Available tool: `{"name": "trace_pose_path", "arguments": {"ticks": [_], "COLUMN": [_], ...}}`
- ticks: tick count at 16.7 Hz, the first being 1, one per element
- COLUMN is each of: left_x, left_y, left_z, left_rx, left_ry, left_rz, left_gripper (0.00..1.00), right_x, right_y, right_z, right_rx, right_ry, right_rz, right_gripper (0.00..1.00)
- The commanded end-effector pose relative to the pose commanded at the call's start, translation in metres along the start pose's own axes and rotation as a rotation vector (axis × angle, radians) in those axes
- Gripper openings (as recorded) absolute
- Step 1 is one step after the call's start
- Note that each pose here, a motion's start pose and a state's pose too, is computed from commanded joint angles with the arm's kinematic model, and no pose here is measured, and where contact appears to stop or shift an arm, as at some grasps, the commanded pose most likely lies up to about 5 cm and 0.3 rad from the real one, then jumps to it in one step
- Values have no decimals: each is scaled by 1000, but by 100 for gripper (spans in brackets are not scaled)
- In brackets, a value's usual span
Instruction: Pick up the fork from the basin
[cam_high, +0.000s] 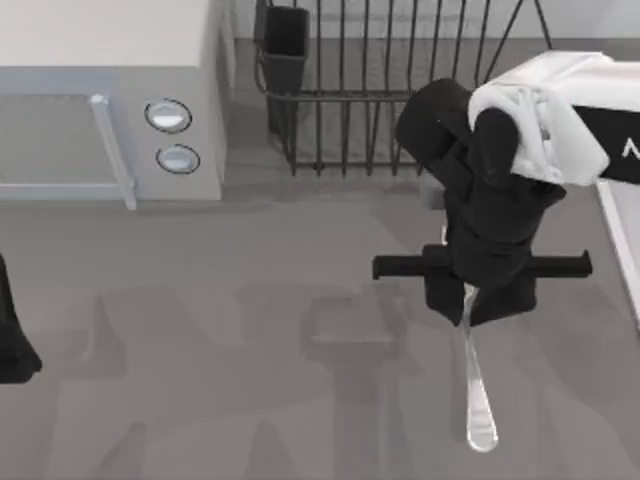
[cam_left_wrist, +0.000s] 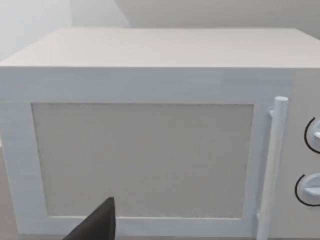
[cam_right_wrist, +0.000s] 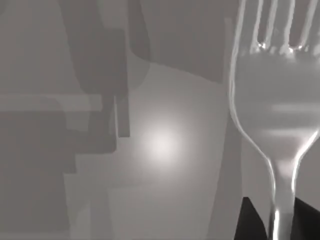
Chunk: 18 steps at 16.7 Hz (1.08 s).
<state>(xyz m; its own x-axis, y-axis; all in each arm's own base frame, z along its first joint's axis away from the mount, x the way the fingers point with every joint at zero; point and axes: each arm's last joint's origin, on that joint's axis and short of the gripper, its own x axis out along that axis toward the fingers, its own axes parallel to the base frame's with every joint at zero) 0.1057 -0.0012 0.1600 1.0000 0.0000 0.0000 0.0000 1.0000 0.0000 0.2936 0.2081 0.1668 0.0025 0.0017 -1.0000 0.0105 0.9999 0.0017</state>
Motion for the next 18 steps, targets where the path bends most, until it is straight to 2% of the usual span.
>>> {"name": "trace_pose_path", "arguments": {"ticks": [5,18], "left_x": [0,0], "left_y": [0,0], "left_z": [0,0], "left_rx": [0,0], "left_ry": [0,0], "left_rz": [0,0], "left_gripper": [100,100], "right_x": [7,7], "right_y": [-1,-1], "right_z": [-1,-1], "right_rx": [-1,-1], "right_ry": [3,3], "right_rz": [-2,-2], "right_gripper": [0,98]}}
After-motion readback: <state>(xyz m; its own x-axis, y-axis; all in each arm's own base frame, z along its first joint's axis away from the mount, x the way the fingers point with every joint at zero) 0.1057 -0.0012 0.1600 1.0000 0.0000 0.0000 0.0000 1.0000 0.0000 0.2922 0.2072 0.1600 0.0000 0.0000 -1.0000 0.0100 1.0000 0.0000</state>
